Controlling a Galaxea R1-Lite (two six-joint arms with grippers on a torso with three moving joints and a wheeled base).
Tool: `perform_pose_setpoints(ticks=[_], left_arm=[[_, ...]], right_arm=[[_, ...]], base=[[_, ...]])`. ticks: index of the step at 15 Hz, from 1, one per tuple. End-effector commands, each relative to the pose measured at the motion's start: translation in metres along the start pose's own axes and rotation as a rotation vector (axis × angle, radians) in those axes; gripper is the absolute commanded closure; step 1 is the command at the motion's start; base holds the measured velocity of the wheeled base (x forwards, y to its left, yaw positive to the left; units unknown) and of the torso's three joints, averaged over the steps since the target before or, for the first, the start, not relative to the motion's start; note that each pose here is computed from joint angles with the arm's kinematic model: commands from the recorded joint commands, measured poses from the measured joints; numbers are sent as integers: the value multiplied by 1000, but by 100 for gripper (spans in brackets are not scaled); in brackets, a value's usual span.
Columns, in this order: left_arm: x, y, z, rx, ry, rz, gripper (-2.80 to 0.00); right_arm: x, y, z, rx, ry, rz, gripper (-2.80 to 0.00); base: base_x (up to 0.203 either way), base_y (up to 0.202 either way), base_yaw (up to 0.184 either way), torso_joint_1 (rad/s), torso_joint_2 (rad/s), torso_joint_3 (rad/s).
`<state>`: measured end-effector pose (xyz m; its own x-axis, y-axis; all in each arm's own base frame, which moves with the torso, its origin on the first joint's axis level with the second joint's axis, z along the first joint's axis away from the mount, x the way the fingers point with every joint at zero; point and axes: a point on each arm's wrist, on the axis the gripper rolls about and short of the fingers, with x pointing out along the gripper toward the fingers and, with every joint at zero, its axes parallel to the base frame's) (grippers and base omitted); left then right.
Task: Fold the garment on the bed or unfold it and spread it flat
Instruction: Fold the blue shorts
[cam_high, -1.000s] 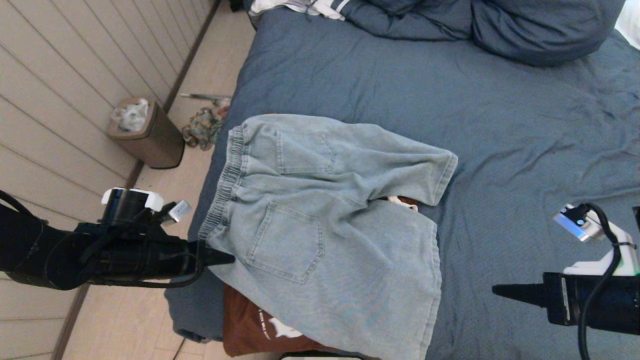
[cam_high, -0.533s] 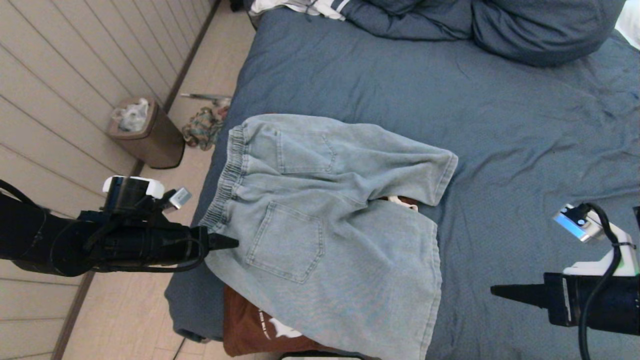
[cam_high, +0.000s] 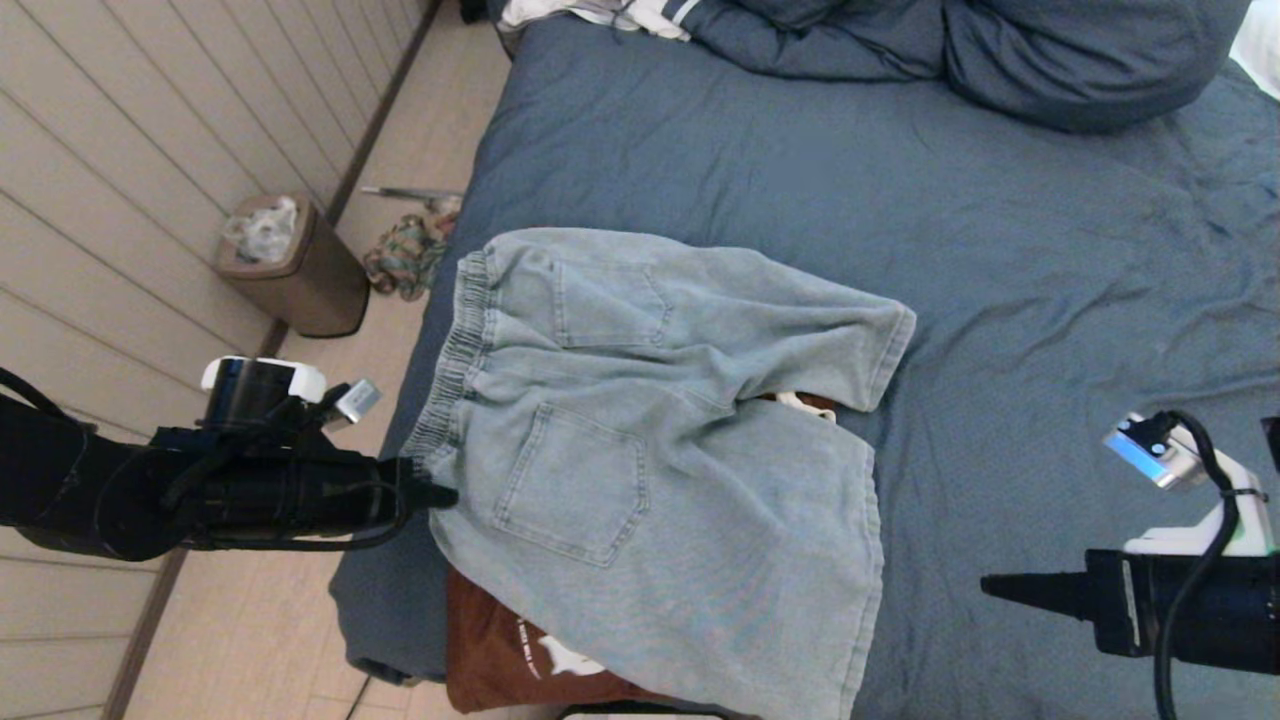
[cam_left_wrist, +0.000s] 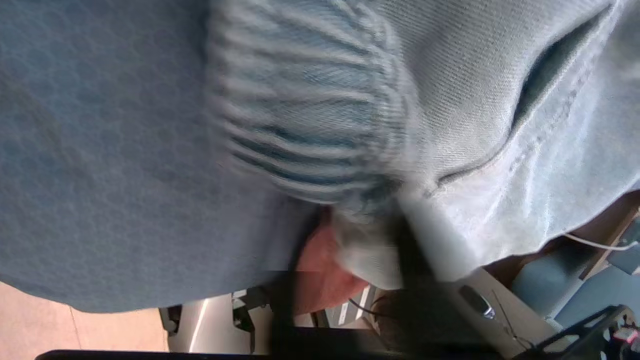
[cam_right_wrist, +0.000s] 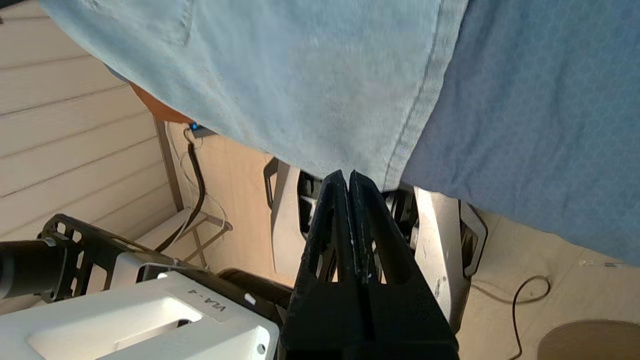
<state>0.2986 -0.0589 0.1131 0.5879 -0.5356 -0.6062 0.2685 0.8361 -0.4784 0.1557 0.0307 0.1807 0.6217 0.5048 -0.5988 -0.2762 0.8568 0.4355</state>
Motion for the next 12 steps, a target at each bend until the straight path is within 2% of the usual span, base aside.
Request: perform_pose_setpoints(ticks=[1, 3, 6, 10, 11, 12], left_arm=[[-7, -4, 1, 10, -24, -11, 0], [-8, -4, -2, 14, -30, -14, 0], [-16, -7, -5, 20, -43, -19, 0], [-20, -10, -6, 0, -49, -28, 0], [-20, -12, -6, 1, -48, -32, 0], [-19, -16, -8, 5, -41, -42, 0]], right_arm=[[9, -4, -1, 18, 40, -8, 0], [24, -12, -3, 56, 114, -35, 0], [37, -13, -25, 45, 223, -89, 0], [61, 5, -44, -59, 386, -44, 0], [72, 8, -50, -92, 443, -65, 0], [83, 8, -55, -118, 493, -115, -280]], base=[[0, 0, 0, 0, 0, 0], [0, 0, 0, 0, 0, 0], [0, 0, 0, 0, 0, 0], [0, 0, 0, 0, 0, 0], [0, 0, 0, 0, 0, 0], [0, 0, 0, 0, 0, 0]])
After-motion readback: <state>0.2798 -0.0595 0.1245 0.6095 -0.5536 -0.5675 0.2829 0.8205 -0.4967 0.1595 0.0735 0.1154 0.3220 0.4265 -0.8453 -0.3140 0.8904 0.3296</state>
